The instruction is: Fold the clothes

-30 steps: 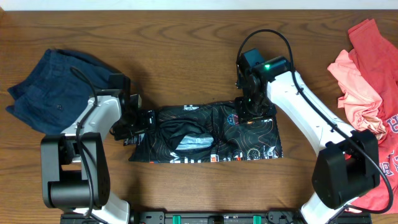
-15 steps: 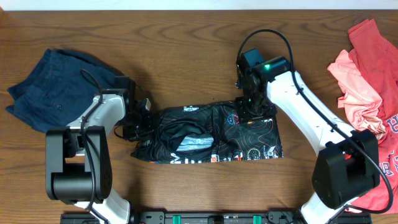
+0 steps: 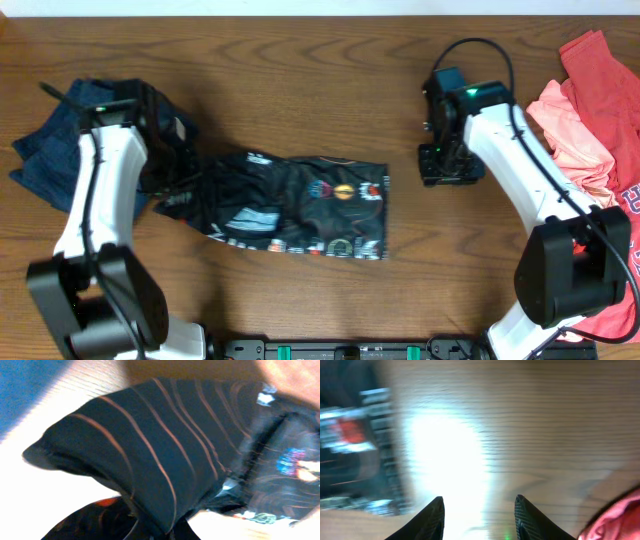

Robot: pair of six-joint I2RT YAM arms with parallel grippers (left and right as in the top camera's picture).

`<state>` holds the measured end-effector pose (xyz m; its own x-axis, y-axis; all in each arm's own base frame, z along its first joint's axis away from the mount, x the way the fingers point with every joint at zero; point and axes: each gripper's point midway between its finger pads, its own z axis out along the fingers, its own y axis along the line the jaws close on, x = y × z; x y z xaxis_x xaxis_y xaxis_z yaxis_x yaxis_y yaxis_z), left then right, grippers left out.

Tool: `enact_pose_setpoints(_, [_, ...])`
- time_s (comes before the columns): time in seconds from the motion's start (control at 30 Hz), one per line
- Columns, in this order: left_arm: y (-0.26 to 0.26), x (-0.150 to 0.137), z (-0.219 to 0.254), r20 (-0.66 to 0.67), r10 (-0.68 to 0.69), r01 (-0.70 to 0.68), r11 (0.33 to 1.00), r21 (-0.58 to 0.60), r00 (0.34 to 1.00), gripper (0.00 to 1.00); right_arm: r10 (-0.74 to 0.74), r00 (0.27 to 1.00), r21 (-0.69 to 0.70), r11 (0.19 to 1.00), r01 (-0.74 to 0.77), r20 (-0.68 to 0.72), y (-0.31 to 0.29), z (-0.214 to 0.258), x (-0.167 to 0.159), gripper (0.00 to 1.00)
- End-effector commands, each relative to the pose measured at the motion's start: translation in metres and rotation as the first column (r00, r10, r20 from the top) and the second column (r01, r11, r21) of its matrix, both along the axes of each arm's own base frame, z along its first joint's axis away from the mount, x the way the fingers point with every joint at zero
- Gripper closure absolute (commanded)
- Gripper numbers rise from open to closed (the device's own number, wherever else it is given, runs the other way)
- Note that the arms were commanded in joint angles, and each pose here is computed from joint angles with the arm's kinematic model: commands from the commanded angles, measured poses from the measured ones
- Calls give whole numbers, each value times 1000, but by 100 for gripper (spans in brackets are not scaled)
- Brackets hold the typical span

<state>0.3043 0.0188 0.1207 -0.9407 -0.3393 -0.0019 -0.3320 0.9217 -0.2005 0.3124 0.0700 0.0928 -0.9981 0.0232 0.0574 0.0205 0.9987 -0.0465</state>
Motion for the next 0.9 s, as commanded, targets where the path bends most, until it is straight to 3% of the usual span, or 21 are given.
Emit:
enact_pose_setpoints(0.0, [-21,-1,24,41,-9,11,999,-51,999,94,-20,1000,-15,1000,20,15,-12,3,5,56])
enact_pose_setpoints(0.13, [-75,-9,35,43,-92,97,986,-133,995,94,-14,1000,-14,1000,14,15,-13,3,5,55])
enact_pose_setpoints(0.5, [-218,-22,15,93,-362,371,924,-97,927,93,-4,1000,2,1000,4,10,-10,3,5,55])
enact_pose_setpoints(0.53, [-229,-24,10,91,-383,392,915,-98,919,87,-3,1000,3,1000,3,10,-10,3,5,55])
enact_pose_setpoints(0.6, [-245,-28,0,84,-422,429,898,-98,902,64,-1,1000,5,1000,1,9,-10,3,4,55])
enact_pose_setpoints(0.67, [-261,-34,-10,75,-463,468,878,-102,883,53,0,1000,14,1000,0,6,-8,3,4,55])
enact_pose_setpoints(0.87, [-260,-27,10,146,-528,543,835,-89,837,53,72,997,109,991,-71,-8,8,4,0,53])
